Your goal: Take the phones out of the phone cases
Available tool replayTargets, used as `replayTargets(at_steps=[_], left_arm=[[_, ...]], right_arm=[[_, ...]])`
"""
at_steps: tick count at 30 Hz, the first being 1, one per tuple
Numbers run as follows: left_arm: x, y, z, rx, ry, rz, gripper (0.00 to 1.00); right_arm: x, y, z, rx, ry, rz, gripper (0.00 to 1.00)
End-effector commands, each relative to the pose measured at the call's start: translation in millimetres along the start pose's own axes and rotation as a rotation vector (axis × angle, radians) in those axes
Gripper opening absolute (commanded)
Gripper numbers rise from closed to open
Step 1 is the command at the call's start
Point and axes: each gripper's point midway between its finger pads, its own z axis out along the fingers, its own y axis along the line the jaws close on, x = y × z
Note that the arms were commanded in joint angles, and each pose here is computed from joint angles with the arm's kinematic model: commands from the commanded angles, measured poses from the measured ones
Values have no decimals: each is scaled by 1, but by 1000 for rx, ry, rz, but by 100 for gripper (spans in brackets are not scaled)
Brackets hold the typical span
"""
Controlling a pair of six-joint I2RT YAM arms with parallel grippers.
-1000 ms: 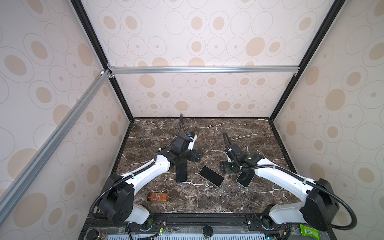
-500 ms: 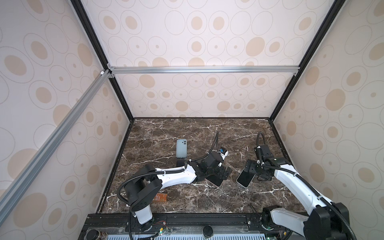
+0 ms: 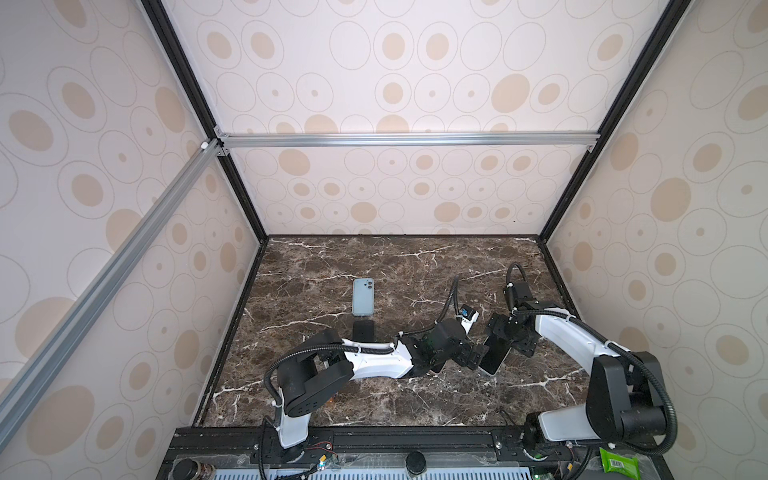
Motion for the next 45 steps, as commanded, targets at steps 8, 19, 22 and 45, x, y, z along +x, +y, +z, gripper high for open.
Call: replayTargets(at_steps=[8,19,22,45], left_arm=[[-4,-1,-1,11,-30,-28,99],[1,0,1,20,-7,-28,99],[2,1,2,25,-2,-35,99],[-6,11,1,49,-12,-106,99]], right_arm=[[-9,6,15,39,39,42,98],[-1,-2,29,93,83,40,95],[1,-2,32,93,96,39,95],[12,14,39,-38,152,11,61]])
